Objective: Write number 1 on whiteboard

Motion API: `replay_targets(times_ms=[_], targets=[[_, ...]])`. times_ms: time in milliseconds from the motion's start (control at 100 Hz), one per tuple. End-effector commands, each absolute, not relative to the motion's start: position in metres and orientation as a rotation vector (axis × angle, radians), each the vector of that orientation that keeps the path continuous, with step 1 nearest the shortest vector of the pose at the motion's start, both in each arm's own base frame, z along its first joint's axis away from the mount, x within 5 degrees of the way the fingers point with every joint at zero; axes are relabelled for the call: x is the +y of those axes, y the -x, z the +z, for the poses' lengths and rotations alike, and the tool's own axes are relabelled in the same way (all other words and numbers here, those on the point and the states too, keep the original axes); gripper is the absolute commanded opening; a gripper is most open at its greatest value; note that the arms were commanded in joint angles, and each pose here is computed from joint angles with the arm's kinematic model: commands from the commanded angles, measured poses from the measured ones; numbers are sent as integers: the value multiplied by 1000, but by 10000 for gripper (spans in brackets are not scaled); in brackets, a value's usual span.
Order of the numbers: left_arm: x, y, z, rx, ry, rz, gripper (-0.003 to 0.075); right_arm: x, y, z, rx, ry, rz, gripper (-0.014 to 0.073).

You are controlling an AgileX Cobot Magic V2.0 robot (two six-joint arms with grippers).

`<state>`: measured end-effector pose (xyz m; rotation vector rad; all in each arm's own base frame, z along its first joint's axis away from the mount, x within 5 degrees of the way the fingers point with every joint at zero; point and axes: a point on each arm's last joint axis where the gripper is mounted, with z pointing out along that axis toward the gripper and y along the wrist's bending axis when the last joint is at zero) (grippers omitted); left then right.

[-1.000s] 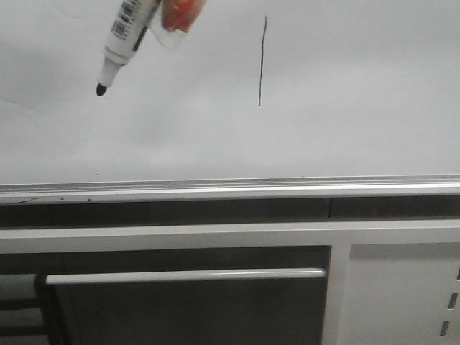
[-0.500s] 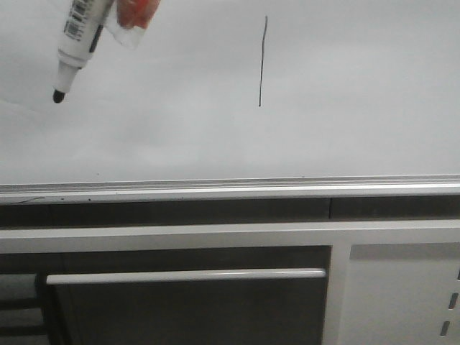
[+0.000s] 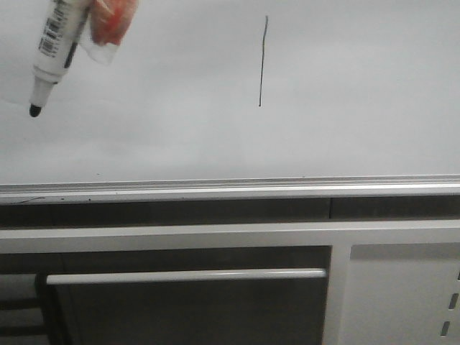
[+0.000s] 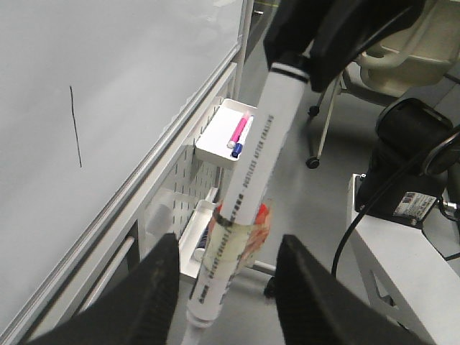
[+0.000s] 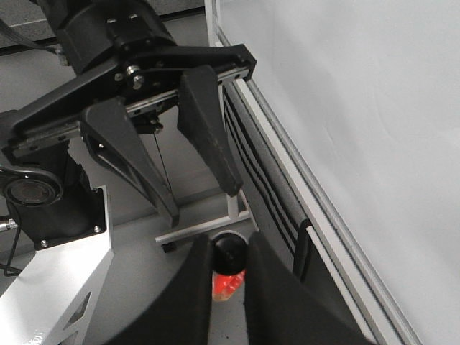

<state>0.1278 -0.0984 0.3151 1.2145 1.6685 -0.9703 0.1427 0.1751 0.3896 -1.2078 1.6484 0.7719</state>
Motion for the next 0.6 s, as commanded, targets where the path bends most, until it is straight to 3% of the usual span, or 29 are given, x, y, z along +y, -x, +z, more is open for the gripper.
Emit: replay_targets(times_ms=[0, 590], targets=[[-105, -125, 330, 1582, -1216, -1020, 298, 175, -143, 410, 1578, 1137, 792, -44], [-117, -131, 324, 1604, -1222, -947, 295, 181, -142, 413, 1566, 1189, 855, -44]])
